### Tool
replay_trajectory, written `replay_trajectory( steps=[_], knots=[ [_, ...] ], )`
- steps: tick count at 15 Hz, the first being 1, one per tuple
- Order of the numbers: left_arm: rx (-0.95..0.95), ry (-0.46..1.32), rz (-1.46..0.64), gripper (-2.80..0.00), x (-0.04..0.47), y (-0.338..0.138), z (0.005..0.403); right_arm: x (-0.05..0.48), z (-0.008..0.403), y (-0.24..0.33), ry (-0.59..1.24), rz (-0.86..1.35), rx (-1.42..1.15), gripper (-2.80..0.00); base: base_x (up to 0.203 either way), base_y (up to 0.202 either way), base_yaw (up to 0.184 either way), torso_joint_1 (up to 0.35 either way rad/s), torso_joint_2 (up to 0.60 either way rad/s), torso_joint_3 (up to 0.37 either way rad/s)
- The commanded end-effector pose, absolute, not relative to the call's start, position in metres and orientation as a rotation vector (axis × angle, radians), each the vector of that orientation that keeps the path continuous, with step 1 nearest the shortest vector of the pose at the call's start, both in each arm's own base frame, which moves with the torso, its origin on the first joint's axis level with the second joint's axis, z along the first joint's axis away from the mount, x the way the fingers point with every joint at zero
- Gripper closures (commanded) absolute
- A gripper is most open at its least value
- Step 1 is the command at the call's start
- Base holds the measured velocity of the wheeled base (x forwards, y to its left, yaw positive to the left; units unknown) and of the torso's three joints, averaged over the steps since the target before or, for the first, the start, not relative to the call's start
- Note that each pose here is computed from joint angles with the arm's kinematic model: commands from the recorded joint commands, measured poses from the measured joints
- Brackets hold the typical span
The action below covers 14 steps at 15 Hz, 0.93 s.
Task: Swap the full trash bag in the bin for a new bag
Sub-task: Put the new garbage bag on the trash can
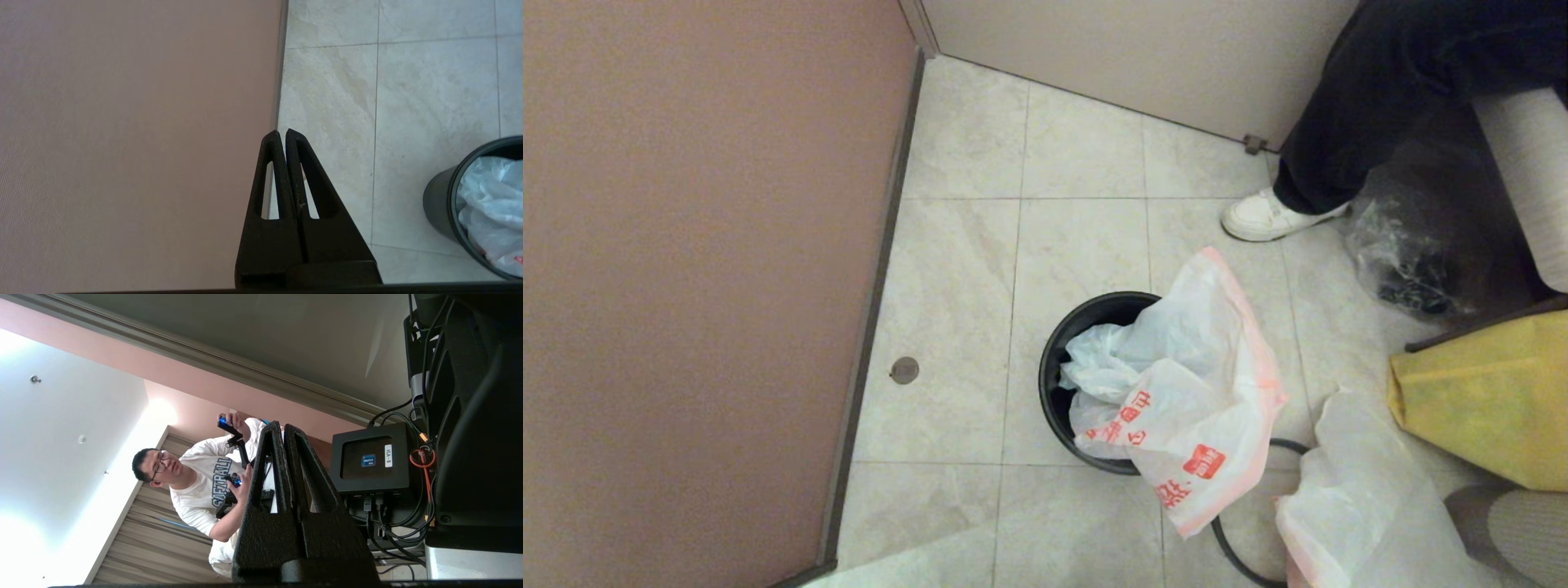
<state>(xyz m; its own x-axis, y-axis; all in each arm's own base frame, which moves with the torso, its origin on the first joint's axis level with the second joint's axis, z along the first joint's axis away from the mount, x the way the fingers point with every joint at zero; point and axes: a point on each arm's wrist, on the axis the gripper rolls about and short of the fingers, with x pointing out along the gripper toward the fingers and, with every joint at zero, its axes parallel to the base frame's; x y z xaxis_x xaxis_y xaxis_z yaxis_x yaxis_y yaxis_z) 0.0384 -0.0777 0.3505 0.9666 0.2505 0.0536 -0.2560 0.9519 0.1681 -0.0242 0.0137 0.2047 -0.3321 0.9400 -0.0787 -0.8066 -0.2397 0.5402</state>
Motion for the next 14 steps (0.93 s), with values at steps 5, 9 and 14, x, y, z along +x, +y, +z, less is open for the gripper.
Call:
replay_trajectory(
  steps=[5,9,14],
  knots=[
    [0.207,-0.023,0.25,0.0,0.036,-0.064,0.342,-0.026,0.205,0.013,0.587,1.847,0.315,0.0,0.0,0.0,0.0,0.0,0.0,0.0],
    [0.205,-0.023,0.255,0.0,0.036,-0.061,0.343,-0.026,0.207,0.013,0.579,1.856,0.315,0.0,0.0,0.0,0.0,0.0,0.0,0.0],
    [0.261,-0.017,0.261,0.0,0.033,-0.047,0.341,-0.018,0.216,0.016,0.602,1.888,0.313,0.0,0.0,0.0,0.0,0.0,0.0,0.0]
  ],
)
